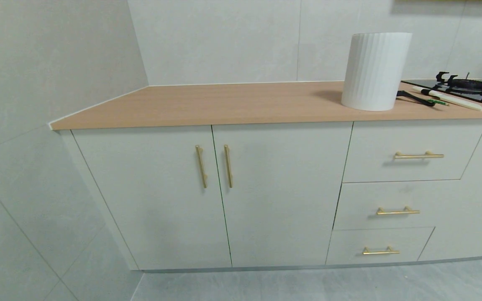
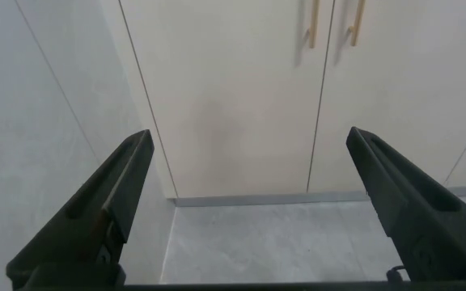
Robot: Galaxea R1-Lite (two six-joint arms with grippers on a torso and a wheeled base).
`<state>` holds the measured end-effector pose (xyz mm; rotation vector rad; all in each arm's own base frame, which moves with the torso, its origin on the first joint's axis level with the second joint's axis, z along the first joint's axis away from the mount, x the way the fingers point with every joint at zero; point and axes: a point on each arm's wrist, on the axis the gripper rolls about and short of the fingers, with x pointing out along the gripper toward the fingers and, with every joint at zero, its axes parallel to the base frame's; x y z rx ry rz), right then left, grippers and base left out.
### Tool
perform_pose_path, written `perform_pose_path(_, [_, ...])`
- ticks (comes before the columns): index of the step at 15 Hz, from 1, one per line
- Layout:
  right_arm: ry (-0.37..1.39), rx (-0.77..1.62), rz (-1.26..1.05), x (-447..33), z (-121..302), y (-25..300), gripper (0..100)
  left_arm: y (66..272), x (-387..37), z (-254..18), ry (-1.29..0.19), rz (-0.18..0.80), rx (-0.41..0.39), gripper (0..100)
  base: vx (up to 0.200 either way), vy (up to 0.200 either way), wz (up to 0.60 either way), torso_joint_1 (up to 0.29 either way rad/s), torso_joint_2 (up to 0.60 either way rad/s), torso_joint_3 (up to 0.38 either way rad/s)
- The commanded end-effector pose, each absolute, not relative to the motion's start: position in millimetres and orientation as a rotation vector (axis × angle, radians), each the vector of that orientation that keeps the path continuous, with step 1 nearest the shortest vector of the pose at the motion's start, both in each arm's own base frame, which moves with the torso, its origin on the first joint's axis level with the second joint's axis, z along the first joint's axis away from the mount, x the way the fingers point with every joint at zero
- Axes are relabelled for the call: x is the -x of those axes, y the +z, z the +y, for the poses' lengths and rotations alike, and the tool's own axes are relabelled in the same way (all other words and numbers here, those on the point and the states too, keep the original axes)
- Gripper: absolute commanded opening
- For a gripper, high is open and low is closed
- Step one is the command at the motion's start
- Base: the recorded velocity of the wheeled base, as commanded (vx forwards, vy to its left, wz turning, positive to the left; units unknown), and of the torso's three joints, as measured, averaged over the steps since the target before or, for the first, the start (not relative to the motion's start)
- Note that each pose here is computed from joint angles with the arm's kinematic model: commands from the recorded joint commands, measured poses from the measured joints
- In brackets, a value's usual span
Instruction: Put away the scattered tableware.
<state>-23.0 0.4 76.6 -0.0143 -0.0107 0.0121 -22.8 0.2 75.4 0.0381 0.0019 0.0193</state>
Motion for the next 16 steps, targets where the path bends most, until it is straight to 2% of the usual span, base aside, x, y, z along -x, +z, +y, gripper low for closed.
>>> perform_pose_path(1, [0.018,0.015,-0.002,22.8,0.4,75.6,100,75.2,22.8,0.2,0.020,0.003,-0.028,100,0.000,0.000,0.00,0.000,0.00,0.000])
perform_pose_path(4, [0.017,0.014,-0.002,22.8,0.4,75.6,100,75.3,22.8,0.2,0.020,0.002,-0.006,100,0.000,0.000,0.00,0.000,0.00,0.000])
perform_pose_path(16, [0.017,0.006,-0.003,22.8,0.4,75.8,100,75.2,22.8,0.2,0.020,0.003,-0.003,100,0.000,0.000,0.00,0.000,0.00,0.000])
